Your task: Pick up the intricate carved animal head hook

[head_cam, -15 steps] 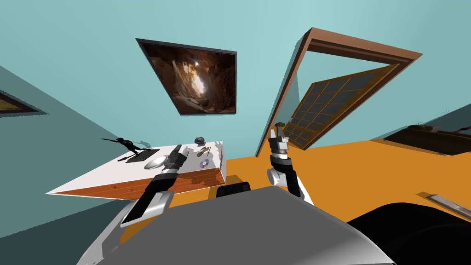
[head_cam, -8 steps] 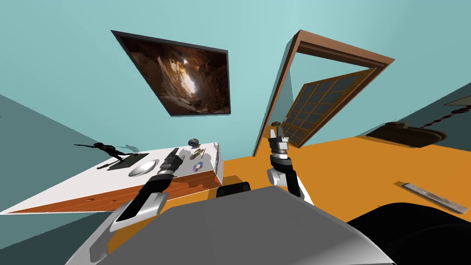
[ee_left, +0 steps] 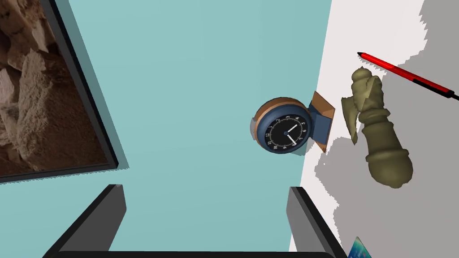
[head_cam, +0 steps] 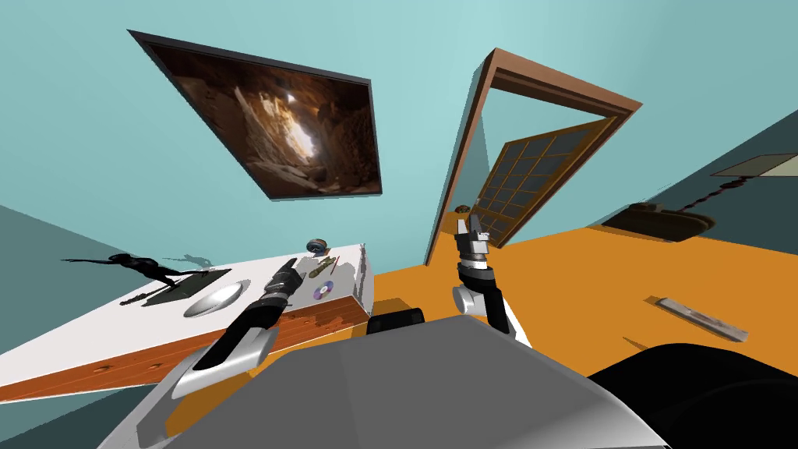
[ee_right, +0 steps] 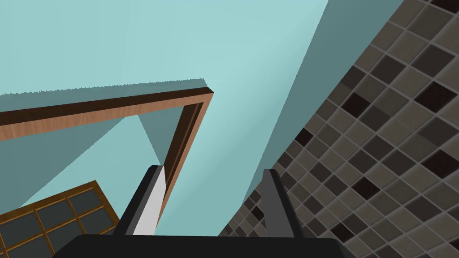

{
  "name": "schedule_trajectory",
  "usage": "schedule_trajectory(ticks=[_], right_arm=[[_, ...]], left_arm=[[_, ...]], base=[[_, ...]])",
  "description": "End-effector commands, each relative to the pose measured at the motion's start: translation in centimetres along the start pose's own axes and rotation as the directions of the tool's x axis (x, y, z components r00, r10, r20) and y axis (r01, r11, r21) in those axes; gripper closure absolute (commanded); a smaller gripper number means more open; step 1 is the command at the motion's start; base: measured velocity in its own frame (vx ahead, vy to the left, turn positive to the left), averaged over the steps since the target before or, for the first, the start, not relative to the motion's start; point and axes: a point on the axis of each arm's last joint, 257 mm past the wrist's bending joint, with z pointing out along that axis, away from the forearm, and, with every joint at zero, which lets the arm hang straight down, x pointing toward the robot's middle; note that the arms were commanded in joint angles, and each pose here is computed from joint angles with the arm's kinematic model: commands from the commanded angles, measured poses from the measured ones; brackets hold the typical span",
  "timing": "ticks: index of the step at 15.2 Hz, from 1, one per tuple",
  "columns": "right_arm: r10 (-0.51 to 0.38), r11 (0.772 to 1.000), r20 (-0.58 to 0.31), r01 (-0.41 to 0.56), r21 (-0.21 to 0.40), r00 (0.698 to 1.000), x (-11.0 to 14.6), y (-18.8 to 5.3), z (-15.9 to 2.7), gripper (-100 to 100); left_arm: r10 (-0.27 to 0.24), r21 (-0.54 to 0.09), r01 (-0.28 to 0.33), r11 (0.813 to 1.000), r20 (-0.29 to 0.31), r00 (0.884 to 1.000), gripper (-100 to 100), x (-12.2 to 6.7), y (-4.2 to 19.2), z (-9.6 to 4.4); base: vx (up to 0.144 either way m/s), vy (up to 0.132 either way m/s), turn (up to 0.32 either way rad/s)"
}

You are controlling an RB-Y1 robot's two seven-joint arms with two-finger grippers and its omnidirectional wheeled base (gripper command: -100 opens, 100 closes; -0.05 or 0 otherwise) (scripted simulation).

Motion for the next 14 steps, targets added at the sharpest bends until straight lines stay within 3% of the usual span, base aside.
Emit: schedule_trajectory(ticks=[1,2,3,5,8,10,11,14], right_arm=[[0.000,1.000,0.000,0.000,0.000,1.000,0.0,0.0,0.0,0],[0.000,1.000,0.000,0.000,0.000,1.000,0.0,0.0,0.0,0],[0.000,1.000,0.000,0.000,0.000,1.000,0.0,0.0,0.0,0],[0.000,1.000,0.000,0.000,0.000,1.000,0.0,0.0,0.0,0],[0.000,1.000,0.000,0.000,0.000,1.000,0.0,0.0,0.0,0],[0.000,1.000,0.000,0.000,0.000,1.000,0.0,0.0,0.0,0],[0.000,1.000,0.000,0.000,0.000,1.000,0.0,0.0,0.0,0],[0.000,1.000,0.000,0.000,0.000,1.000,0.0,0.0,0.0,0]], left_arm=[[-0.010,-0.065,0.013,0.998,0.045,0.999,-100,-2.4,1.9,0.1],[-0.009,-0.082,0.013,0.997,0.051,0.999,-100,-2.6,2.4,0.0],[-0.017,-0.113,0.026,0.993,0.080,0.997,-100,-4.0,3.4,0.0],[-0.015,-0.136,0.027,0.990,0.088,0.996,-100,-4.2,3.9,-0.1],[-0.028,-0.220,0.063,0.973,0.159,0.987,-100,-7.3,6.6,-0.7],[-0.027,-0.237,0.066,0.969,0.166,0.986,-100,-7.5,7.1,-0.8],[-0.033,-0.271,0.087,0.959,0.200,0.979,-100,-8.9,8.2,-1.3],[-0.035,-0.327,0.117,0.938,0.244,0.969,-100,-10.4,10.1,-2.1]], base=[[0.023,-0.061,-0.081],[0.043,-0.068,-0.108],[0.082,-0.081,-0.162],[0.114,-0.061,-0.134],[0.116,-0.040,-0.090],[0.095,-0.027,-0.069],[0.089,-0.018,-0.094],[0.101,-0.007,-0.098]])
